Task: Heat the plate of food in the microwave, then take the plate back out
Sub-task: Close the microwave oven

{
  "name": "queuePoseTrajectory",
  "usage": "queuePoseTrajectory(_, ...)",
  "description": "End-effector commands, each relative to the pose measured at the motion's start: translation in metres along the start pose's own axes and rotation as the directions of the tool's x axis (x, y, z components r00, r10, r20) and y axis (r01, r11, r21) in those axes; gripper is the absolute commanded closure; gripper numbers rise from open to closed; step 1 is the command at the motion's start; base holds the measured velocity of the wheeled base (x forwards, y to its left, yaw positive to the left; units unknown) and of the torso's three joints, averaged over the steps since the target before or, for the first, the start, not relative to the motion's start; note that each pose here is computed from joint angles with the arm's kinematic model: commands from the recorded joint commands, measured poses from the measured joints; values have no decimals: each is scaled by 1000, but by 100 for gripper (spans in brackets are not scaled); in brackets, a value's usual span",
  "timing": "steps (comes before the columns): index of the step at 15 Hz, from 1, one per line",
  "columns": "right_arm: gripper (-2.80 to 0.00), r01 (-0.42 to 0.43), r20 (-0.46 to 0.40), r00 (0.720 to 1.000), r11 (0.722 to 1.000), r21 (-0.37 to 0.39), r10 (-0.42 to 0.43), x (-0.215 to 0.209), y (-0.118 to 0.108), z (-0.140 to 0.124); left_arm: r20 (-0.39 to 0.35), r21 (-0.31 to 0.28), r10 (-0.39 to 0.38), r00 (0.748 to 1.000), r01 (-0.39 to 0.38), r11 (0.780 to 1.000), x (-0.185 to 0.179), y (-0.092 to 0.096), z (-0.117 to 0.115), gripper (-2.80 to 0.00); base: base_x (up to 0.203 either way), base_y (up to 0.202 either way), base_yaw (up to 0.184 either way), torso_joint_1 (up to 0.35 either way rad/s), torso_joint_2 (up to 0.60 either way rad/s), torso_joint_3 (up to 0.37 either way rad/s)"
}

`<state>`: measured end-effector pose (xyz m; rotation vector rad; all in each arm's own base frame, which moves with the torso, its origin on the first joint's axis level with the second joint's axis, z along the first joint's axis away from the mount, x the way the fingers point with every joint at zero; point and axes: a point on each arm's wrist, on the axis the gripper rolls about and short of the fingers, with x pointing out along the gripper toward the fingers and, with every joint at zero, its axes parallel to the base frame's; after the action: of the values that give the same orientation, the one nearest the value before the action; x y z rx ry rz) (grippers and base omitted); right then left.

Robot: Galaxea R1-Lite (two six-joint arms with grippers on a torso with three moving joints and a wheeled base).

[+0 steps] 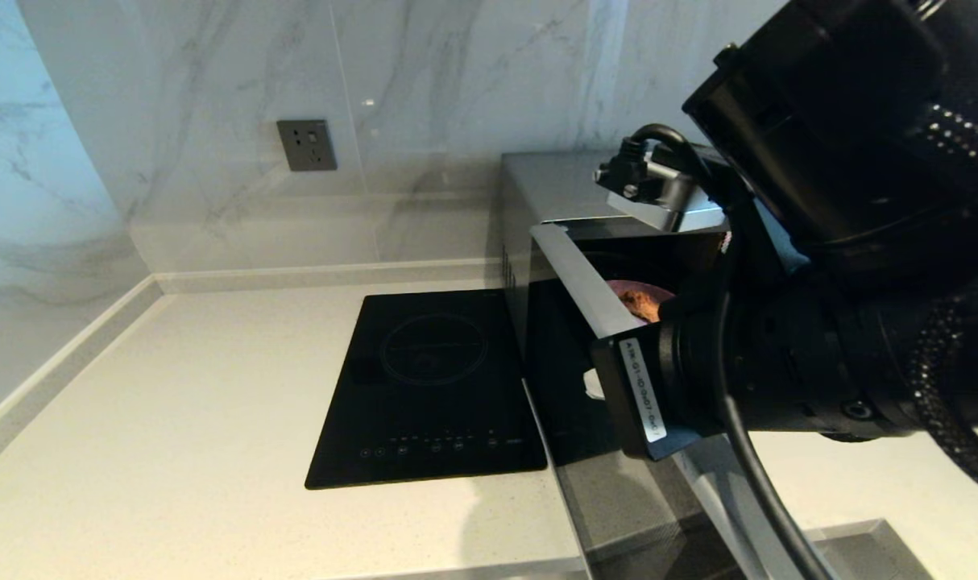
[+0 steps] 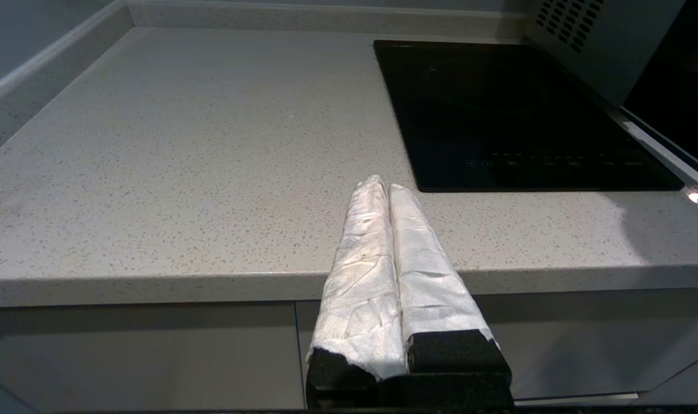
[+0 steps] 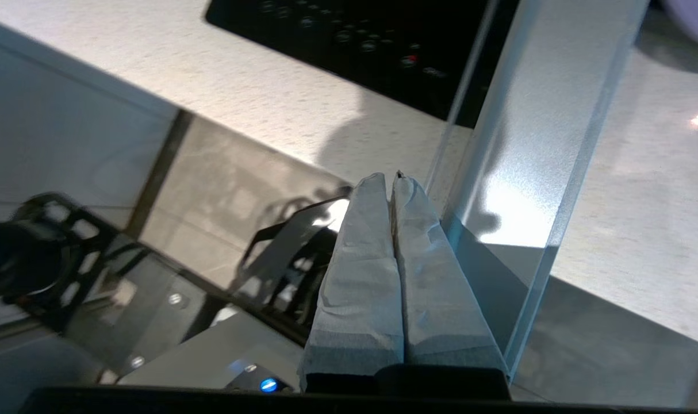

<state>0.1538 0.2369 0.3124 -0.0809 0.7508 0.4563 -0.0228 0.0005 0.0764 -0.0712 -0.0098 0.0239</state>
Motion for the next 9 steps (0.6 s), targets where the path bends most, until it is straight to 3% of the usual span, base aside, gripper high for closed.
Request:
queuePoseTrajectory(1,0,77,30,997,997,3,-78,-5,-7,-3,-1,-1,0,1000,0,1000,0,0,0,0,0,0,0,0,0,0)
queuePoseTrajectory(4,0,159,39,986,987,35,-160,-7,-25,-4,-1,-1,0,1000,0,1000,0,0,0,0,0,0,0,0,0,0)
queuePoseTrajectory(7,0,288,33,956,956,58,-290,-2,-45,-10,-1,-1,0,1000,0,1000,0,0,0,0,0,0,0,0,0,0)
queuePoseTrajectory(9,0,327,26,943,937,125,-333,-1,-57,-10,-1,-1,0,1000,0,1000,0,0,0,0,0,0,0,0,0,0)
